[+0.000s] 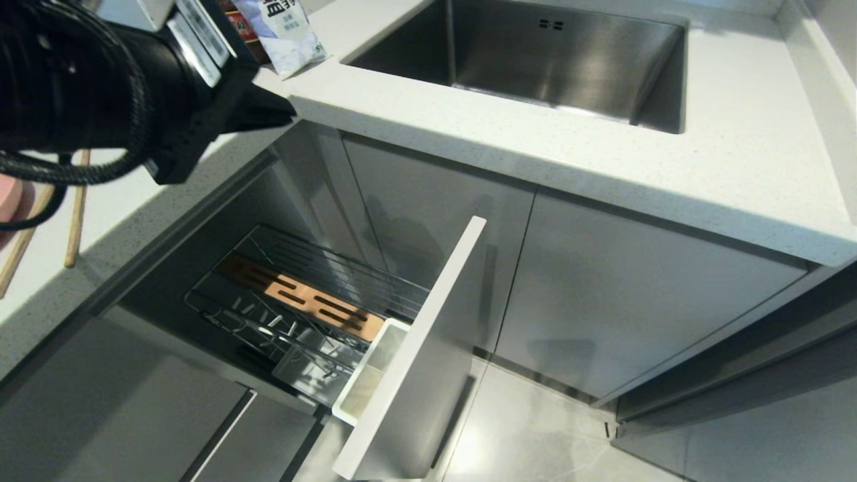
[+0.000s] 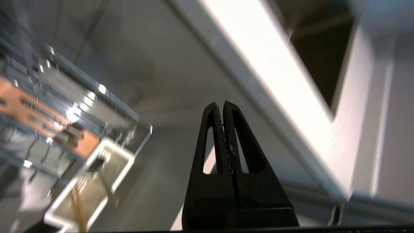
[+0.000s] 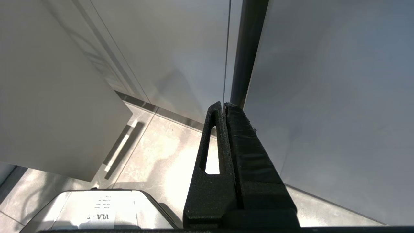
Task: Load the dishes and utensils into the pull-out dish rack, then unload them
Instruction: Close the cupboard
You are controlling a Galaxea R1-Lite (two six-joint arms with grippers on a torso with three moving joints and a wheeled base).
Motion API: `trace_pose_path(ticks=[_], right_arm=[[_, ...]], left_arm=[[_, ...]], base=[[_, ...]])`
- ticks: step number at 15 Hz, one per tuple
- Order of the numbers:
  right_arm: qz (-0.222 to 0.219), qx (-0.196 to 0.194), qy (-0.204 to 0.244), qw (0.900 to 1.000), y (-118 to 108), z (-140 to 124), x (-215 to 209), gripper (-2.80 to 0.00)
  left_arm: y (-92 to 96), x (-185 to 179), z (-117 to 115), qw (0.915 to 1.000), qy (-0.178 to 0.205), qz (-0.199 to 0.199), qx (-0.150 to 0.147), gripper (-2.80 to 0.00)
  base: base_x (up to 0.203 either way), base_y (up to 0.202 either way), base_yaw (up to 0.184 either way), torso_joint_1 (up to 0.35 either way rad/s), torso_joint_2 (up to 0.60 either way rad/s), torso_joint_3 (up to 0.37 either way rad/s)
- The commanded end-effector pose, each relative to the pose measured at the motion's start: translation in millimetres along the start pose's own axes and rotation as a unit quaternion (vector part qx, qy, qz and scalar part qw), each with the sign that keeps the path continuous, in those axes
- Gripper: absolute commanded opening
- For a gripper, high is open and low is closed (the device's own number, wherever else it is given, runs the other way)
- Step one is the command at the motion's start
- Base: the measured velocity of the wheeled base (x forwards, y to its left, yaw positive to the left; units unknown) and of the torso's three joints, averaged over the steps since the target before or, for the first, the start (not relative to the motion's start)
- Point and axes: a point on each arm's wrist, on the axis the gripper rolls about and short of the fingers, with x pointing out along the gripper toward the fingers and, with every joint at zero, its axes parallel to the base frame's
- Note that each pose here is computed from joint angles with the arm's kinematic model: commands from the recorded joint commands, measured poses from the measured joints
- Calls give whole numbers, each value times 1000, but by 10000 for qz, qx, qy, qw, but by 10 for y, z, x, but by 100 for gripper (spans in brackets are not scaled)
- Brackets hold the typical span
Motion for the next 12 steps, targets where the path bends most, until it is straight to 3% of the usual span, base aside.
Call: trace_pose_path(ticks=[1, 3, 7, 12], right_arm=[[-1, -1, -5, 10000, 0, -4, -1, -280], [0, 2, -13, 10000, 0, 0, -2, -280], [-1, 2, -5, 10000, 0, -4, -1, -280], [-1, 4, -5, 10000, 0, -4, -1, -280]], left_arm=[[-62, 191, -255, 9975, 606, 189, 323, -280], [-129, 240, -466, 9912, 1177, 130, 593, -280], [-275, 309, -934, 9702, 2135, 83, 1145, -280], [-252, 470, -1321, 9500, 2674, 331, 1576, -280]], base=[[0, 0, 0, 0, 0, 0], [0, 0, 0, 0, 0, 0], [0, 0, 0, 0, 0, 0], [0, 0, 0, 0, 0, 0]])
